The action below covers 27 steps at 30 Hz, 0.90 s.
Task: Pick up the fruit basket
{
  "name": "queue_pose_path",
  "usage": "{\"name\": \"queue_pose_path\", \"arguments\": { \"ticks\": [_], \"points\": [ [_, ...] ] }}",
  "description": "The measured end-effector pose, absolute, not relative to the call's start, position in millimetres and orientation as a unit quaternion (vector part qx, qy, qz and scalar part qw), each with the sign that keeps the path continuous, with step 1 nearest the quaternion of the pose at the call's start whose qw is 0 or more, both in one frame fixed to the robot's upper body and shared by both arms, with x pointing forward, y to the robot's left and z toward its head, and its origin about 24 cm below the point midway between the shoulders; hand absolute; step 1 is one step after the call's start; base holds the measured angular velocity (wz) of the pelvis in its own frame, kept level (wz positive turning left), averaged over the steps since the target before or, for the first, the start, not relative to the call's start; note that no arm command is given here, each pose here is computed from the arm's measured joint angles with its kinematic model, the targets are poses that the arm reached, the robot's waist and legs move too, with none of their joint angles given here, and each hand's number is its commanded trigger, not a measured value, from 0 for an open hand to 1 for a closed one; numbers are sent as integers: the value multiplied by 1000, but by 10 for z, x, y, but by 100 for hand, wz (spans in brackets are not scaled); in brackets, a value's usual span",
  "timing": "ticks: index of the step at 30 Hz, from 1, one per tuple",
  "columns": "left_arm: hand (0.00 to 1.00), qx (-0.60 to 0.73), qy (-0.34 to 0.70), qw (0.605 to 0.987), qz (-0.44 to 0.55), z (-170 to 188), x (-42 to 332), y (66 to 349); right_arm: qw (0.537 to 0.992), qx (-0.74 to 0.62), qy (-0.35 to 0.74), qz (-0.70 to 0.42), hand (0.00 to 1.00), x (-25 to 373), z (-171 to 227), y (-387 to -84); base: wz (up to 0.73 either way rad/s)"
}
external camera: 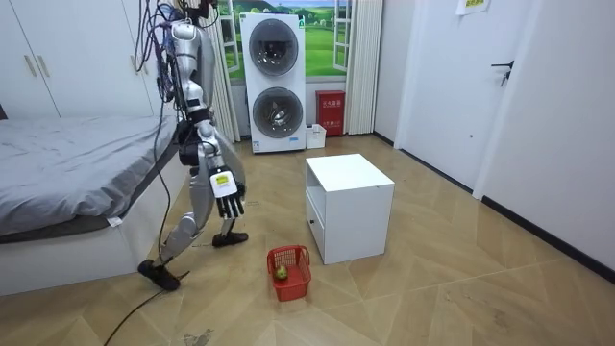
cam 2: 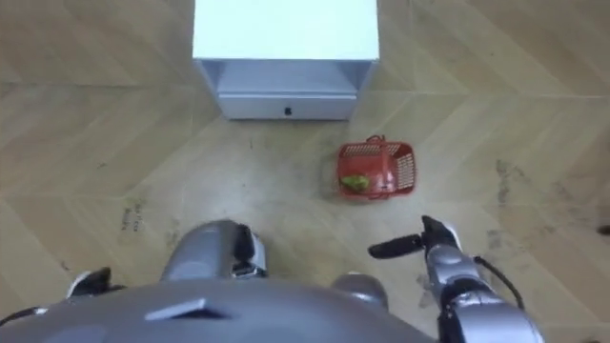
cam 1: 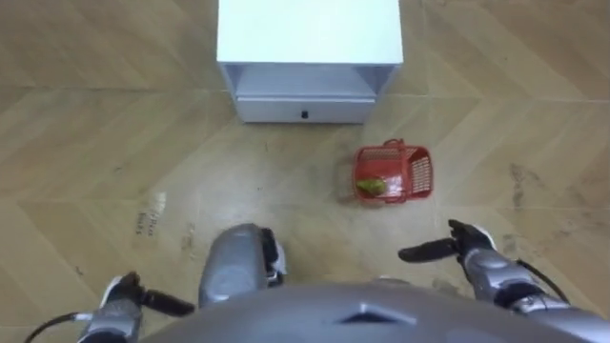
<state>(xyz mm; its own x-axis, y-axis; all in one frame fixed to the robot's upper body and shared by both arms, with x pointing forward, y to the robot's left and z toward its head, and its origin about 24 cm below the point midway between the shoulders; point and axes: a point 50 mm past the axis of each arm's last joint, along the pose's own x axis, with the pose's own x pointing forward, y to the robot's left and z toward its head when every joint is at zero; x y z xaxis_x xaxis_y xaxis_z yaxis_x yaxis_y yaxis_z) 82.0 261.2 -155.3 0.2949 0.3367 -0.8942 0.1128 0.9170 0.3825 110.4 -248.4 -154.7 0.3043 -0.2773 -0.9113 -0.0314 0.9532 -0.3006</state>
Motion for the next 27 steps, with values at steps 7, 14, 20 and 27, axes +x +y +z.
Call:
{"name": "queue_pose_path", "arguments": {
  "ticks": [7,14,20,27],
  "points": [
    [0,183,589,780,107,-1532,925,2662,813,-76,567,-111,0,1263,-1514,-2455,29],
    [0,186,566,786,168,-1481,901,2816,824,-19,541,-165,0,1334,-1456,-2568,9],
    [0,205,548,792,171,-1464,941,2817,859,-30,471,-199,0,1693,-1268,-2629,30],
    [0,230,563,777,160,-1519,672,2785,889,-48,397,-222,0,1994,-1045,-2625,-5]
  ]
}}
